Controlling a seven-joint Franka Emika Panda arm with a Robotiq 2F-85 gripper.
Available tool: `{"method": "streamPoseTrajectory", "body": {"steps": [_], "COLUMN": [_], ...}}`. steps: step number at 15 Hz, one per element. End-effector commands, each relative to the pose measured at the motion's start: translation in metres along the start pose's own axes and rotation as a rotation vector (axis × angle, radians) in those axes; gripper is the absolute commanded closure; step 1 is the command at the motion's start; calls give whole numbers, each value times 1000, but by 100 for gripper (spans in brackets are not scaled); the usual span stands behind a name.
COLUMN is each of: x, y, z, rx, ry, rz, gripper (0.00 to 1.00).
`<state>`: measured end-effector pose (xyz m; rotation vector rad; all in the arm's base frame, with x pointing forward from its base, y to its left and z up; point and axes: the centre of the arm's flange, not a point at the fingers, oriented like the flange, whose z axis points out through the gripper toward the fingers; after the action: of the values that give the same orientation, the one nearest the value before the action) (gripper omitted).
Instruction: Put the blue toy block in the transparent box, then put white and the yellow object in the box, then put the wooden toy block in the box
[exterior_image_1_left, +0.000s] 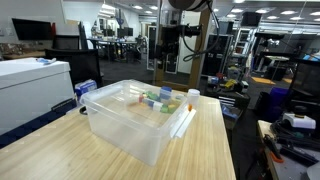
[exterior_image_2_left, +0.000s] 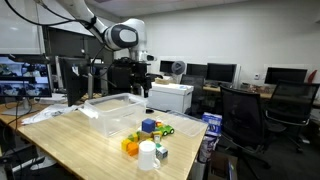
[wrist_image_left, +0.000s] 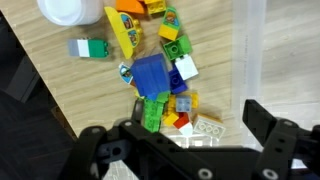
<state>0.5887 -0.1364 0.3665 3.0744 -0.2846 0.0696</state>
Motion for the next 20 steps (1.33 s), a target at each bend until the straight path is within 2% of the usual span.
{"method": "streamPoseTrajectory", "body": {"steps": [1,5,7,8,12,20], "x": [16,27,34,22,29,43], "y": [37,40,33,35,32,56], "z": [19,51,73,58,75,119], "rx": [11,-30,-56,-29,-36,-25], "ry": [-39,-56,-36,-53,-49,-97], "rz": [-98,-229,-202,-189,-199,-318], "gripper": [0,0,0,0,0,0]}}
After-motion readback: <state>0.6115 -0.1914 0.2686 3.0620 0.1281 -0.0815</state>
